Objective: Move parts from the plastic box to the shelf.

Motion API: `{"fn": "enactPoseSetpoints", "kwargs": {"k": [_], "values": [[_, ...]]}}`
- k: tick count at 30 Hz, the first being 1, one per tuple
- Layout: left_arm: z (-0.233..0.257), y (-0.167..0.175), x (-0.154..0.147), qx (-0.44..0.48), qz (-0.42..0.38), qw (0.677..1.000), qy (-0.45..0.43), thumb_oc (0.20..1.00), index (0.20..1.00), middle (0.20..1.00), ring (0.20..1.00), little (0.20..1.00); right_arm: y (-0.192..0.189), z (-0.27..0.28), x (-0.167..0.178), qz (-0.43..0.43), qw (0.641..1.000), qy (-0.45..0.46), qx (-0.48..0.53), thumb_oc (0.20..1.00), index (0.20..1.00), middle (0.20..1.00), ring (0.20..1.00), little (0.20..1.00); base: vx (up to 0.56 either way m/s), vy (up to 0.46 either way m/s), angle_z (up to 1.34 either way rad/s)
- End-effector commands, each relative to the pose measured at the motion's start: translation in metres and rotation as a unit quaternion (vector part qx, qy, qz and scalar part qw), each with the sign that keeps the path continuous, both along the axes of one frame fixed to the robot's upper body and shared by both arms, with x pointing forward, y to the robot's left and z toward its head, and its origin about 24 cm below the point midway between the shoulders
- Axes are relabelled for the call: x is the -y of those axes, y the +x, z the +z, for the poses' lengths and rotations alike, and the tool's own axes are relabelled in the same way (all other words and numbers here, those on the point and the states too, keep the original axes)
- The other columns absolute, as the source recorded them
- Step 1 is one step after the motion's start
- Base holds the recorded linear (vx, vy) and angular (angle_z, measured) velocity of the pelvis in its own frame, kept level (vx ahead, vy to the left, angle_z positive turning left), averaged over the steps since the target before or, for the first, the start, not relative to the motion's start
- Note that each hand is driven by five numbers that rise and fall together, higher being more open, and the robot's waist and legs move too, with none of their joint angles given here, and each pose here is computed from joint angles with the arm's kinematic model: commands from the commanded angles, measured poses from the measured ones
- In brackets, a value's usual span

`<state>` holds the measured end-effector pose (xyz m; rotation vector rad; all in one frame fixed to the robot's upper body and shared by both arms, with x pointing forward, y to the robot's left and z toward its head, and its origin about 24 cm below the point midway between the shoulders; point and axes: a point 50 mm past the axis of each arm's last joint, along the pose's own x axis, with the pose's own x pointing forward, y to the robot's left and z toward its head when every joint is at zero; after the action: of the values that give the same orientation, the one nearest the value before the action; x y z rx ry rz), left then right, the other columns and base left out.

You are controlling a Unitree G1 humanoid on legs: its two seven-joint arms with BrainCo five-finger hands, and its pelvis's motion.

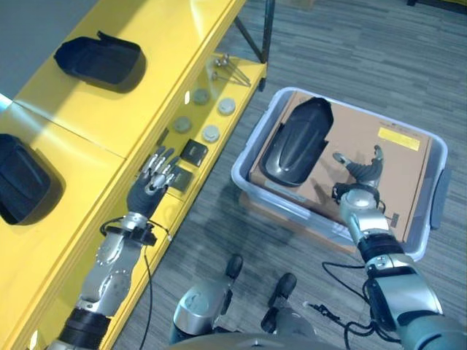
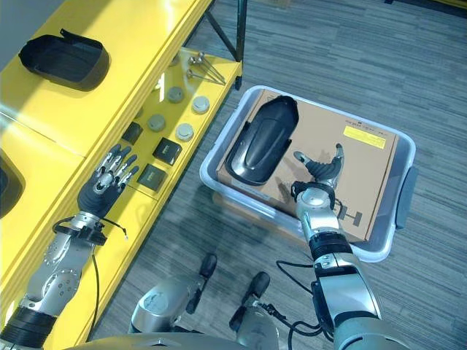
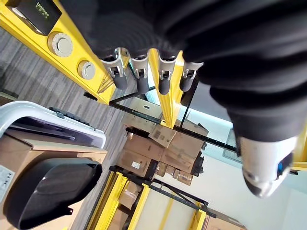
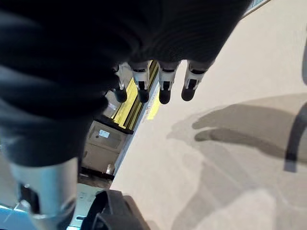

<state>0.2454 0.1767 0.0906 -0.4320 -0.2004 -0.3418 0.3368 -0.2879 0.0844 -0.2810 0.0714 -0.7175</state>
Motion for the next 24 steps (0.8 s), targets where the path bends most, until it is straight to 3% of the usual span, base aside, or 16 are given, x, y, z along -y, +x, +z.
{"fn": "enactPoseSetpoints", "kwargs": {"k": [1,24], "values": [[0.016,-0.003,0.004,0.051,-0.018,0.999,-0.003,1.000,1.000,1.000,1.000,1.000,0.007,0.031,0.008,0.011,0.996,-0.083,0.024,1.000,1.000,1.000,1.000,1.000,0.02,0.027,0.04],[0.010,-0.009,0.001,0.041,-0.020,0.999,0.002,1.000,1.000,1.000,1.000,1.000,0.014,0.020,0.007,0.012,0.991,-0.120,-0.053,1.000,1.000,1.000,1.000,1.000,0.02,0.016,0.06]]}}
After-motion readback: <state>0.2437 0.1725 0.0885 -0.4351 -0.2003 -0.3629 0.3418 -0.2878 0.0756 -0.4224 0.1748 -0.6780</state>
